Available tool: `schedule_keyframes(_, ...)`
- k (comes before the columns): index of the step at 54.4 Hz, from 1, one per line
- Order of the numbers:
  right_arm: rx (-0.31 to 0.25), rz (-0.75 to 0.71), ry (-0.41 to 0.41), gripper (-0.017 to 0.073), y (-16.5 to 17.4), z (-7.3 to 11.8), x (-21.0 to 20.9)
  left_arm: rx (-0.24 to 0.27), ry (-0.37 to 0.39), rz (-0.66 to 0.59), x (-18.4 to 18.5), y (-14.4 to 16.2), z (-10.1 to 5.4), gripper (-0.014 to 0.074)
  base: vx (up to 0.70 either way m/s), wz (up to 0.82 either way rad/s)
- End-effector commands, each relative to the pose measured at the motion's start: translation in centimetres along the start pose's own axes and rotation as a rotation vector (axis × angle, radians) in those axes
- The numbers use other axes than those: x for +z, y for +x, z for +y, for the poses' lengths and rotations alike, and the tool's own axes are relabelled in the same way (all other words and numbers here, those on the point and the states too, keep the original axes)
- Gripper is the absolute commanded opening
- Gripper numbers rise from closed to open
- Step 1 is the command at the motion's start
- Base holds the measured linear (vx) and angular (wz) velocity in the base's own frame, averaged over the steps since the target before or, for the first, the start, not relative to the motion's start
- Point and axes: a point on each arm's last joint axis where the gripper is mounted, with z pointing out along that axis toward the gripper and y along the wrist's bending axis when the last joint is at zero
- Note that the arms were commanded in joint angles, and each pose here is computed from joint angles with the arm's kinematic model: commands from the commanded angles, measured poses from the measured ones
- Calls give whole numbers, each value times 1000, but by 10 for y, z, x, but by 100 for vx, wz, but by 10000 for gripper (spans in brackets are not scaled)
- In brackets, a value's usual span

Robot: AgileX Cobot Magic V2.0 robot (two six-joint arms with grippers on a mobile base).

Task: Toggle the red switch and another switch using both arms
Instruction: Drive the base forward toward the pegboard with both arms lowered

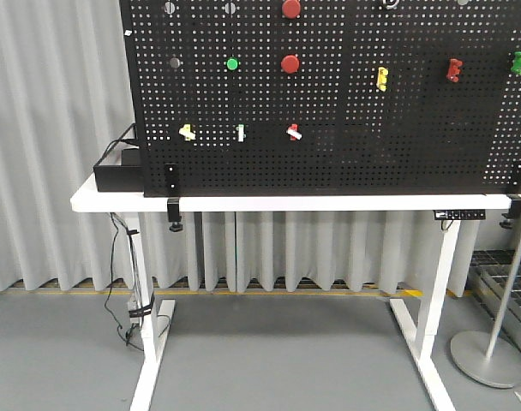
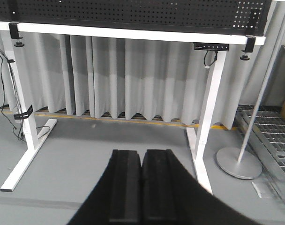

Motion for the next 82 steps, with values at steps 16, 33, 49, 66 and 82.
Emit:
schedule_keyframes(16, -12, -77, -2, -6, -6, 0, 0, -5, -5, -64, 0, -1, 0, 3, 19, -10)
schedule_keyframes(33, -12, -77, -2, -6, -6, 0, 0, -5, -5, -64, 0, -1, 0, 3, 23, -6)
schedule_keyframes(49, -12, -77, -2, -6, -6, 0, 0, -5, -5, -64, 0, -1, 0, 3, 22, 3)
schedule_keyframes(66, -12, -77, -2, -6, -6, 0, 0, -5, -5, -64, 0, -1, 0, 3, 23, 6)
schedule_keyframes(82, -12, -77, -2, -6, -6, 0, 0, -5, -5, -64, 0, -1, 0, 3, 26, 3)
